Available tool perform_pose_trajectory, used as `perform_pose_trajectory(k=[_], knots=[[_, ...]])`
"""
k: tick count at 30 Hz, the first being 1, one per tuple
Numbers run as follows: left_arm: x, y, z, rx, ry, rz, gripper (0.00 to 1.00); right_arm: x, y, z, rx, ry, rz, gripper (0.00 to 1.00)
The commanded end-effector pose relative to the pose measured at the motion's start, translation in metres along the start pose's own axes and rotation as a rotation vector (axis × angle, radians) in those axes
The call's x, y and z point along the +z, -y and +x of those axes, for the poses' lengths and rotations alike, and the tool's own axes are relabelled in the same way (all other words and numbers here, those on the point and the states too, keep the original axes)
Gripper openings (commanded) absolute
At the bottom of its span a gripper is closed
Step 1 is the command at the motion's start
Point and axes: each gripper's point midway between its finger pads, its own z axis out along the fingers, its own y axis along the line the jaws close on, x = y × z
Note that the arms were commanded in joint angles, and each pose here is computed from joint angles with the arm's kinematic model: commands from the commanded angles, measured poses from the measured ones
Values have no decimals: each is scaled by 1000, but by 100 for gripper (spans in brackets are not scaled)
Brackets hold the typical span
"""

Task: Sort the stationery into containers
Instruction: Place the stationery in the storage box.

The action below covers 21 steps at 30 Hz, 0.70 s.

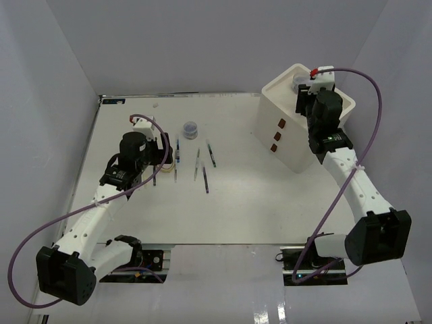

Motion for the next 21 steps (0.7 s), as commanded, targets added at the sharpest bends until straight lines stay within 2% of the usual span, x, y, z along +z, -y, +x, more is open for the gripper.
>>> perform_pose_trajectory(k=[1, 8, 17, 19, 20, 21], knots=[[-7, -4, -12, -41, 60, -15, 98, 15, 25, -14, 75, 34, 122, 30], [-14, -8, -13, -44, 90, -25, 98, 37, 34, 29, 115, -35, 139, 31], [-13, -9, -9, -45, 83, -31, 98, 66, 25, 54, 99, -38, 83, 38], [-13, -10, -9, -46, 82, -34, 98, 72, 20, 59, 99, -42, 65, 57], [-12, -10, -8, -46, 81, -36, 98, 75, 20, 60, 97, -45, 66, 70], [-12, -10, -8, -46, 83, -37, 98, 75, 20, 59, 98, -42, 67, 75]])
